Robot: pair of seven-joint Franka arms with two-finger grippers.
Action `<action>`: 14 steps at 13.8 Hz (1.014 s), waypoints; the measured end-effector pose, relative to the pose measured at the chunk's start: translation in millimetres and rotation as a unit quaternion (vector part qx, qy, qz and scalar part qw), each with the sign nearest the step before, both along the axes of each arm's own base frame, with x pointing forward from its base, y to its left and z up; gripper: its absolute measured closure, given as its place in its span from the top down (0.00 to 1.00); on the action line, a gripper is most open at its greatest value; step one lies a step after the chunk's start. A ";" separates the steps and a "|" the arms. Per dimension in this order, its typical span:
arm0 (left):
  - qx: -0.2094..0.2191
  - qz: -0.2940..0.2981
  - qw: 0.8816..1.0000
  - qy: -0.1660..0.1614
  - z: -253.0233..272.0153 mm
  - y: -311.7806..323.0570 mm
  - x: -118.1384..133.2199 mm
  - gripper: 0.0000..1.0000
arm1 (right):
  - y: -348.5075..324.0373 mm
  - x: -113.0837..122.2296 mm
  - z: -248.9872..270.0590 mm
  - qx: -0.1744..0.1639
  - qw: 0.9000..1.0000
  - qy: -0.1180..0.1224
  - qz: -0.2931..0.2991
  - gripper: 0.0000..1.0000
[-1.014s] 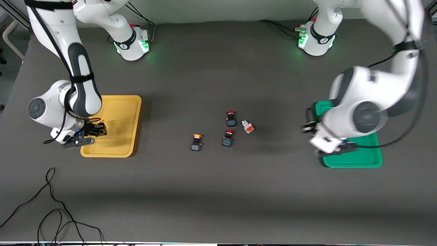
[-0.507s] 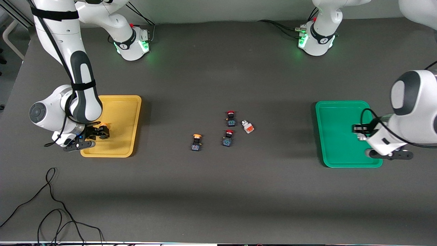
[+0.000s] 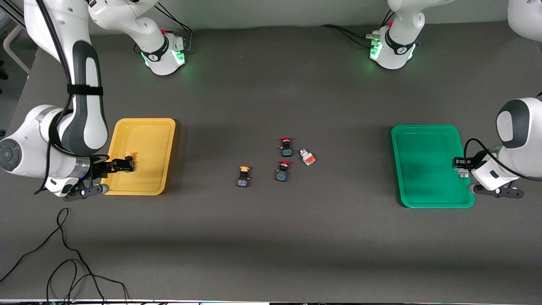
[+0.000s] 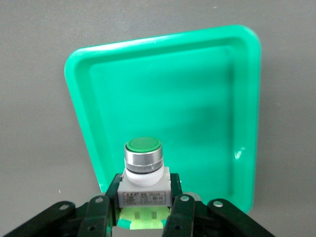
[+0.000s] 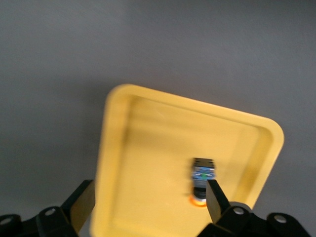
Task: Place green and yellow buttons in trays
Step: 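Reach the right gripper to another yellow button while the left gripper releases the green button, then grasp the second yellow button with the right gripper while the left gripper withdraws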
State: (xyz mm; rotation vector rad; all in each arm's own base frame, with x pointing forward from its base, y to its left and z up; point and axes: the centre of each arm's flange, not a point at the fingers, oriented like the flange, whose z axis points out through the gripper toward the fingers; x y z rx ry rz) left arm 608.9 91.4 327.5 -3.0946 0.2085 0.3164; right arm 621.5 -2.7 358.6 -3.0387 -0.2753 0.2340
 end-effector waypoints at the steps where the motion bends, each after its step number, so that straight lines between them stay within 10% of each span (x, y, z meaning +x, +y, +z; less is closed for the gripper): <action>1: -0.002 -0.002 1.000 -0.005 -13.2 9.0 -6.1 0.41 | 26.9 4.1 10.2 -0.004 1.000 -0.003 -0.007 1.00; 7: -0.009 0.001 0.999 -0.047 -86.8 32.6 -43.5 0.41 | 252.5 -17.4 6.0 -0.031 0.994 -0.009 -0.101 1.00; 12: -0.016 0.006 0.998 -0.061 -133.6 43.3 -64.3 0.41 | 350.9 -17.4 -70.8 -0.016 0.985 -0.079 -0.156 1.00; 14: -0.016 0.006 0.998 -0.062 -135.0 43.4 -64.1 0.57 | 359.1 -16.7 -110.5 -0.026 0.980 -0.098 -0.171 1.00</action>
